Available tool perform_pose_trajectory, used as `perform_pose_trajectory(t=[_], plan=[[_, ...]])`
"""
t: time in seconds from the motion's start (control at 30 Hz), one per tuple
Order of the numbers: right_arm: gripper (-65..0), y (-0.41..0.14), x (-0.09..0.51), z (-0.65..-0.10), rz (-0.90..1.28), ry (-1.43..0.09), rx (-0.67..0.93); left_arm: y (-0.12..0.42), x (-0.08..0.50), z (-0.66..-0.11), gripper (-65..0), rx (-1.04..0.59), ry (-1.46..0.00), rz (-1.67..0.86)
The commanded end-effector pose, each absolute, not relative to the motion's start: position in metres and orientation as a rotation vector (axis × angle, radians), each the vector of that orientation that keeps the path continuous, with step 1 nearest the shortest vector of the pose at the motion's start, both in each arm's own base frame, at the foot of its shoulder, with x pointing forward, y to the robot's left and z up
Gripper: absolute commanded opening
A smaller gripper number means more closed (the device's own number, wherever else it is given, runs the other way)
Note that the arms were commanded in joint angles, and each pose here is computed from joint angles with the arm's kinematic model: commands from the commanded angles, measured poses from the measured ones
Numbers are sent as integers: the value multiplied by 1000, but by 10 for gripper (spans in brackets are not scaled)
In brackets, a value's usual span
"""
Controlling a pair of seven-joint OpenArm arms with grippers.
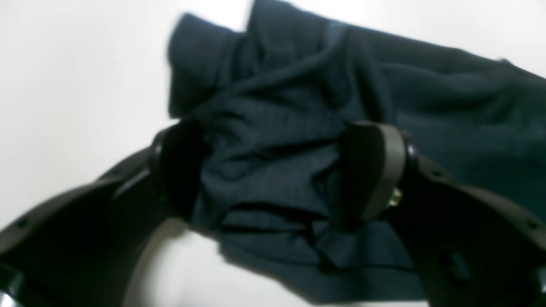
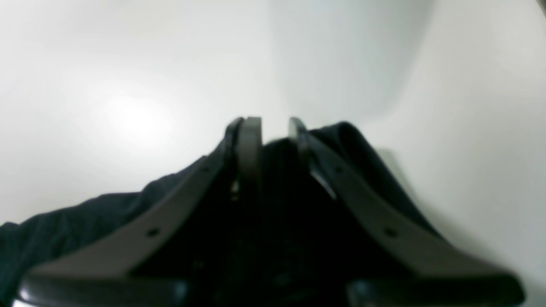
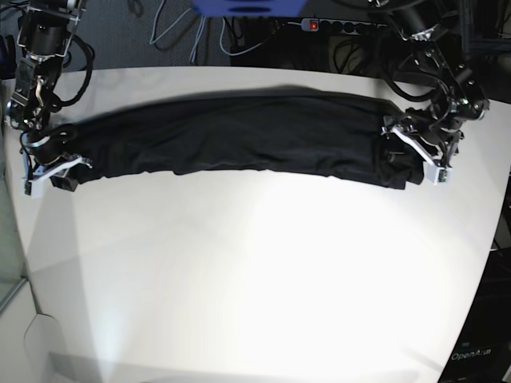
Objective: Fold the T-shirt properly
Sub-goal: 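Adjust the left gripper's grip on its end of the strip, then lift the strip end with the left gripper and fold it toward the right gripper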
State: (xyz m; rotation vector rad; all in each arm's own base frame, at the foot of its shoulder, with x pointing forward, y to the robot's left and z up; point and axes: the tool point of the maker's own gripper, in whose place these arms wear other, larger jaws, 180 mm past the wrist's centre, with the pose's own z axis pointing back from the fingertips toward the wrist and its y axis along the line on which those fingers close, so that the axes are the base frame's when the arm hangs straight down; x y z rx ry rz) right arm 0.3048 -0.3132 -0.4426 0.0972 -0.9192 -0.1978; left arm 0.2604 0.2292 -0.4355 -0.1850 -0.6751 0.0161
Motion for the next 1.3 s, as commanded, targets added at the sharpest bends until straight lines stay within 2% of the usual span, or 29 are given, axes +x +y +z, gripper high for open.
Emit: perform_pose_trajectory(t=[0.0,0.13,0.23,0.57,0.73,1.13,1.27], plan=[[-558,-300,268,-483,-150,-687,94,215,226,-464,-156,-198,-487,-15],[-558,-300,267,-483,-150,-685,94,205,221,-469,-158,-220,-475,-7],[-558,-300,266,-483,-150,-684,94,203,219,-469,-202,-223,-472,-9],[-558,-300,266,-484,-151,-684,95,199,209,-476,-448,-232,-449,-3],[-558,-300,266,-484,-151,-682,95,196,204,-485,-650,-254,-423,12],[-558,-300,265,-485,-151,-680,95,196,208,-481,-650,-250,-413,7],[-558,-300,264,-485,-151,-679,95,203,222,-461,-650,-206,-473,-20]])
